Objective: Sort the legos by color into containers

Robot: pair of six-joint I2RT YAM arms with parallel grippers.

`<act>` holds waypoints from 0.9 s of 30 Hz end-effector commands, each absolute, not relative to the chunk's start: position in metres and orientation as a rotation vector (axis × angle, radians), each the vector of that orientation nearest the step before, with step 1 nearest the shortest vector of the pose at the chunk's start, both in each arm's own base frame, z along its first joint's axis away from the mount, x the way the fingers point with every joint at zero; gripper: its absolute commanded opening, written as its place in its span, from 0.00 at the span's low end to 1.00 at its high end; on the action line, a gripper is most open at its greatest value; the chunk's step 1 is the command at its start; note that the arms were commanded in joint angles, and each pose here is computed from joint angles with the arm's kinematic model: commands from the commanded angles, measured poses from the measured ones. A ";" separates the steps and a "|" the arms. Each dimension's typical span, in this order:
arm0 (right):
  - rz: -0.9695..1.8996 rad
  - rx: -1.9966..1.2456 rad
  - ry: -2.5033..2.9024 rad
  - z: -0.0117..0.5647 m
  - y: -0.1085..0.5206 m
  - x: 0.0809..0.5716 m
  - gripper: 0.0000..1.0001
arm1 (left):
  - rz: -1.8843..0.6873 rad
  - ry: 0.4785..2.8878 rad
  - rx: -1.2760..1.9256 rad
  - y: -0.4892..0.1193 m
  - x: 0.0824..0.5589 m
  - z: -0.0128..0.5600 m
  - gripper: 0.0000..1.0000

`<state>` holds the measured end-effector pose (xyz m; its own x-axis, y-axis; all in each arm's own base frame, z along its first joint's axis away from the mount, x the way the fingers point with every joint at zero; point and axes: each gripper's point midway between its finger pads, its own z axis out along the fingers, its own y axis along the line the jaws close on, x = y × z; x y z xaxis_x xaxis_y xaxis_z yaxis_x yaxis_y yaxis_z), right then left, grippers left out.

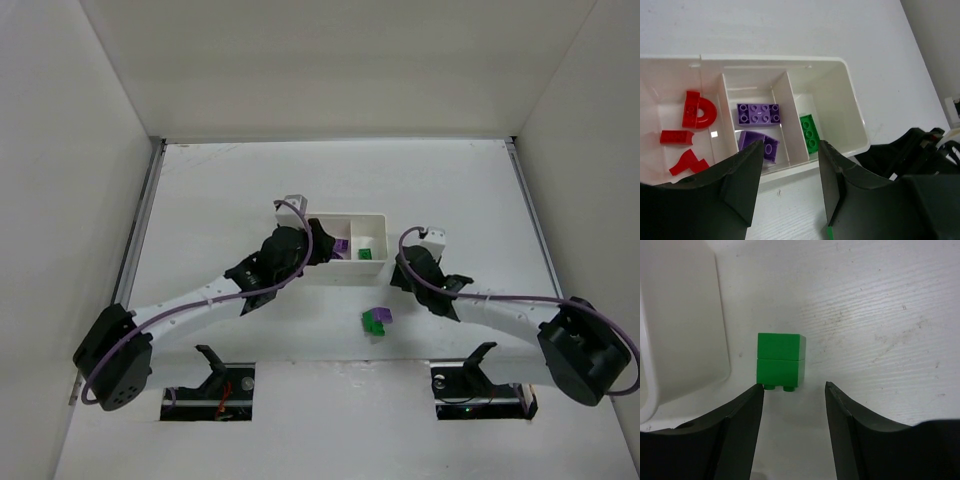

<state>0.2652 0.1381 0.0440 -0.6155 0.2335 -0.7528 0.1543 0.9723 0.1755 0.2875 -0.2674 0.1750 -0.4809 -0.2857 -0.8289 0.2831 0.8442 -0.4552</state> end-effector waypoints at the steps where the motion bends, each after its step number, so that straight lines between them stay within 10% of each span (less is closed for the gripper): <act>1: 0.211 0.298 2.159 0.069 0.156 0.289 0.58 | -0.697 1.942 -0.033 -0.264 0.283 0.177 0.45; 12: 0.184 0.259 2.203 0.059 0.164 0.297 0.56 | -0.715 1.983 -0.054 -0.266 0.275 0.158 0.44; 27: 0.198 0.291 2.178 0.074 0.151 0.291 0.26 | -0.857 1.981 -0.070 -0.276 0.257 0.178 0.49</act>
